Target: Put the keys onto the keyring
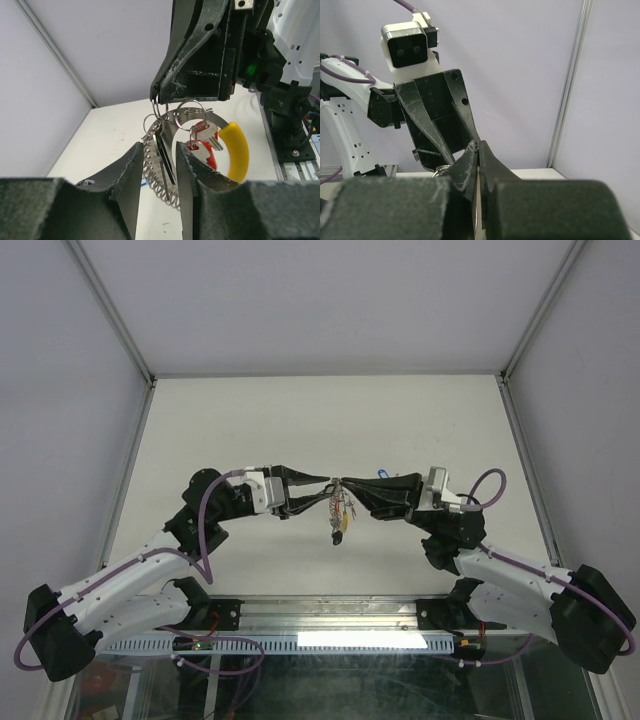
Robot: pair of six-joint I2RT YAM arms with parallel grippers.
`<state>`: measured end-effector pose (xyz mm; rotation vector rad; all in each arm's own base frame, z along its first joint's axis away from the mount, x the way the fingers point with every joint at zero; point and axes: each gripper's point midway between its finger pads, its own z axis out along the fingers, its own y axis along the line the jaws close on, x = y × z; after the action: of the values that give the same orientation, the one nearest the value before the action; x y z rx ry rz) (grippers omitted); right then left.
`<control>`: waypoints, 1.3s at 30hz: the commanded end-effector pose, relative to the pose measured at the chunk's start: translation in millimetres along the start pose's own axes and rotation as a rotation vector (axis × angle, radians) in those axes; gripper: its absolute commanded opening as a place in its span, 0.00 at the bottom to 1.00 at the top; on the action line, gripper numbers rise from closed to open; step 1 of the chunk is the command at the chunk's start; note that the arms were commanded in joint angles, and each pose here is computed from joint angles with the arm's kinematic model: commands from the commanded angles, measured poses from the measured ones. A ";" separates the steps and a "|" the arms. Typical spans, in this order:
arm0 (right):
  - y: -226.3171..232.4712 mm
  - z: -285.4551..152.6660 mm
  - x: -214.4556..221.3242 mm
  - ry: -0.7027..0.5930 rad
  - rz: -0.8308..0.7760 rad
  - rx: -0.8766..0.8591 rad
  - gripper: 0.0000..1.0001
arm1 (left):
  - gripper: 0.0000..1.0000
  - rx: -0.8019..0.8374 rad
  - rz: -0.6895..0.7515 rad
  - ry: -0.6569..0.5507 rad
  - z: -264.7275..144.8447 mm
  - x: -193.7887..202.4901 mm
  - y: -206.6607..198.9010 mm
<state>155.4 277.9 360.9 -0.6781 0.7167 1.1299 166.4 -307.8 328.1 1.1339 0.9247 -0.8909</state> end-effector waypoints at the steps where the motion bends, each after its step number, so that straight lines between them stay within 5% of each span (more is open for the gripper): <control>1: 4.7 2.5 -32.1 -0.099 -0.079 -0.015 0.00 | 0.31 -0.047 0.060 -0.088 -5.1 -40.9 8.3; 39: 11.7 3.4 -24.8 -0.066 -0.075 -0.061 0.00 | 0.12 0.083 0.003 -0.183 9.8 -51.1 -9.3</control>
<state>146.3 276.8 360.1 -0.7273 0.6907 1.1215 150.8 -312.7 350.9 1.1108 0.8253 -0.9986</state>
